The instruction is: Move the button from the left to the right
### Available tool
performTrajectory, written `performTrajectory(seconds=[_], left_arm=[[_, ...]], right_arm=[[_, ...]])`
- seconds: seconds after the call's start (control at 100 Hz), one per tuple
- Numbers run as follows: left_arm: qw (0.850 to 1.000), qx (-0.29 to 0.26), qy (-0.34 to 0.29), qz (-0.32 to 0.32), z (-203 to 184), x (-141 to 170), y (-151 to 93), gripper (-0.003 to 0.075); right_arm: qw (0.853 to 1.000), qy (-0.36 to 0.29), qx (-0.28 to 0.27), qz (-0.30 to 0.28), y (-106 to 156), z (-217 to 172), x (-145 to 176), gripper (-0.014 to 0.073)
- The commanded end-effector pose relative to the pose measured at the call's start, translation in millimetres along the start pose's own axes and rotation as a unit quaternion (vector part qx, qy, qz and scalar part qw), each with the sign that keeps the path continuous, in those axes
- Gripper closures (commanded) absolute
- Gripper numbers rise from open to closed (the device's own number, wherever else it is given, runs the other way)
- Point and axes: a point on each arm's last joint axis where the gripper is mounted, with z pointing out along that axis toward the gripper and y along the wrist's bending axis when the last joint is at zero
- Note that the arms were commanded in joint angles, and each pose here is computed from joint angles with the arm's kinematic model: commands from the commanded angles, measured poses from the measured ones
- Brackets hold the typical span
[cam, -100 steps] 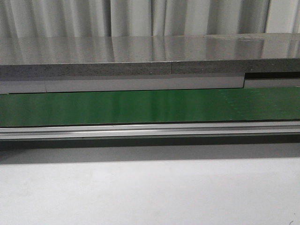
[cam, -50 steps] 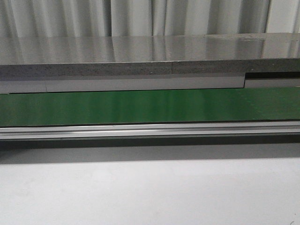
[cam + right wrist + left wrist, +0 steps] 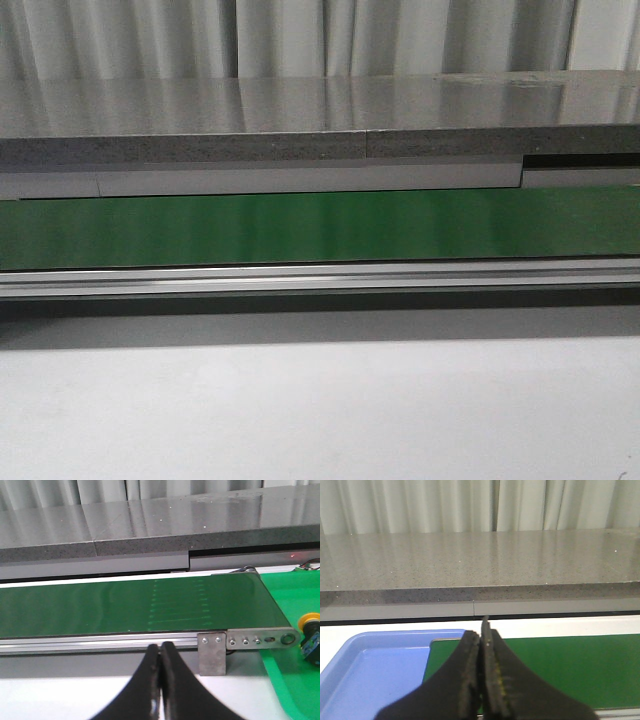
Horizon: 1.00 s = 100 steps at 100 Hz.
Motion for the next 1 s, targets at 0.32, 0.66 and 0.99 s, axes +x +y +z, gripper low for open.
performTrajectory(seconds=[0.32,0.66,0.99], left_arm=[[0.999,-0.006,-0.048,-0.003,0,-16,1,0.0741],[0.998,-0.011,-0.06,0.028,-1,-14,2,0.0741],[0.998,-0.001,-0.065,-0.008,-14,18,1,0.0741]], right_arm=[[0.998,-0.06,-0.002,-0.004,1,-3,-14,0.0662],[0.998,-0.06,-0.002,-0.004,1,-3,-14,0.0662],[0.998,-0.06,-0.002,-0.004,1,-3,-14,0.0662]])
